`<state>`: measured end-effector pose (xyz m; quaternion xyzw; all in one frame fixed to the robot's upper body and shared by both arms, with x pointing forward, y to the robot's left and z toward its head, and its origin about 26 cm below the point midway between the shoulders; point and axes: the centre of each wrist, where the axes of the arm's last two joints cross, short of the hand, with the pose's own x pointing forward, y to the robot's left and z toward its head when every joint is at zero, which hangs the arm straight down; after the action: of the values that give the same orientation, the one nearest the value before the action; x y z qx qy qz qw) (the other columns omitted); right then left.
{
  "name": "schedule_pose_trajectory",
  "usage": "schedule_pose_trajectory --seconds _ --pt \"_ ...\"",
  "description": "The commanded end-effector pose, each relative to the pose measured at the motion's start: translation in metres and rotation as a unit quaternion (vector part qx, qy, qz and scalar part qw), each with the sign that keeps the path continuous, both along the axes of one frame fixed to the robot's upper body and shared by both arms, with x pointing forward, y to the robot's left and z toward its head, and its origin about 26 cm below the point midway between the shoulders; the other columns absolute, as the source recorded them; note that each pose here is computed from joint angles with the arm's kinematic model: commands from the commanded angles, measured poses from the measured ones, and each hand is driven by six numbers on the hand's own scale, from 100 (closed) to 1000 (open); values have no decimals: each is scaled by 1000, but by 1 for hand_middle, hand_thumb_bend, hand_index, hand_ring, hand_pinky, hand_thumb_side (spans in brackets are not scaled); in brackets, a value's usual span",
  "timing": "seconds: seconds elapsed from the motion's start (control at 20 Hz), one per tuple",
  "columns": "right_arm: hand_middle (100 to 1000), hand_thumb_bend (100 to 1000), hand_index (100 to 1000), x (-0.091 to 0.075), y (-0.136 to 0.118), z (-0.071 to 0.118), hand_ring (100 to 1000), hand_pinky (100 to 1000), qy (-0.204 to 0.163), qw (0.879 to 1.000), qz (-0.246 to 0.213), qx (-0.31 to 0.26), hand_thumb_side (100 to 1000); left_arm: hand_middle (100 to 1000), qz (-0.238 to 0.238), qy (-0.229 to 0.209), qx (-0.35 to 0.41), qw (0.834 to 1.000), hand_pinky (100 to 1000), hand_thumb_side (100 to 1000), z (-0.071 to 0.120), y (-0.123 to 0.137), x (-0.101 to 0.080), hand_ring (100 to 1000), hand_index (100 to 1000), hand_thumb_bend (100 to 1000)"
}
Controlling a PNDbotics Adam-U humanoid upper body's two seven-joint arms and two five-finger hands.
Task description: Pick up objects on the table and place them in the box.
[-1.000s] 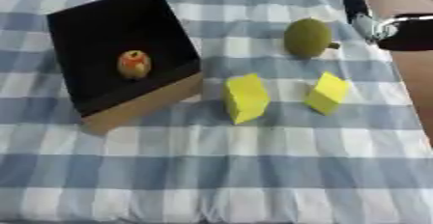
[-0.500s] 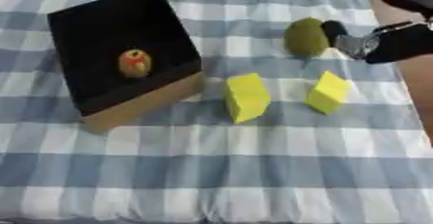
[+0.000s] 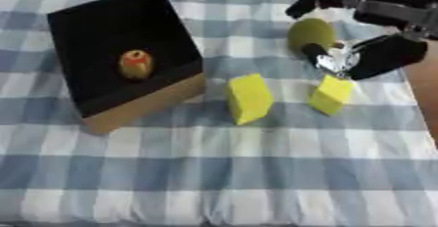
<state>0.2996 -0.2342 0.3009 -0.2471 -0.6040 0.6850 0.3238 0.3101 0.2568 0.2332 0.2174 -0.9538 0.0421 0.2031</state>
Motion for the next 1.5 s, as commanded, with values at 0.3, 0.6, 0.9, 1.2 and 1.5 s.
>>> schedule_pose_trajectory --seconds 0.3,0.6,0.9,1.2,1.5 --pt "808 190 939 -3 21 1 894 906 44 999 -6 -2 392 744 -5 -11 7 1000 761 680 6 0 -3 831 812 471" --pt "808 384 952 -3 34 -3 900 927 95 995 9 -13 141 745 -6 -10 6 1000 761 680 6 0 -3 832 812 471" --pt "821 410 961 -3 41 -5 910 946 119 992 18 -23 100 745 -9 -9 5 1000 761 681 6 -1 -3 832 813 471" --pt "818 418 957 -3 45 -8 907 943 111 994 1 -19 118 745 -11 -9 5 1000 761 681 7 -2 -3 832 812 471" --pt "828 430 959 -4 51 -10 921 949 75 997 -5 -25 100 746 -14 -8 6 1000 761 683 7 -3 -3 833 813 469"
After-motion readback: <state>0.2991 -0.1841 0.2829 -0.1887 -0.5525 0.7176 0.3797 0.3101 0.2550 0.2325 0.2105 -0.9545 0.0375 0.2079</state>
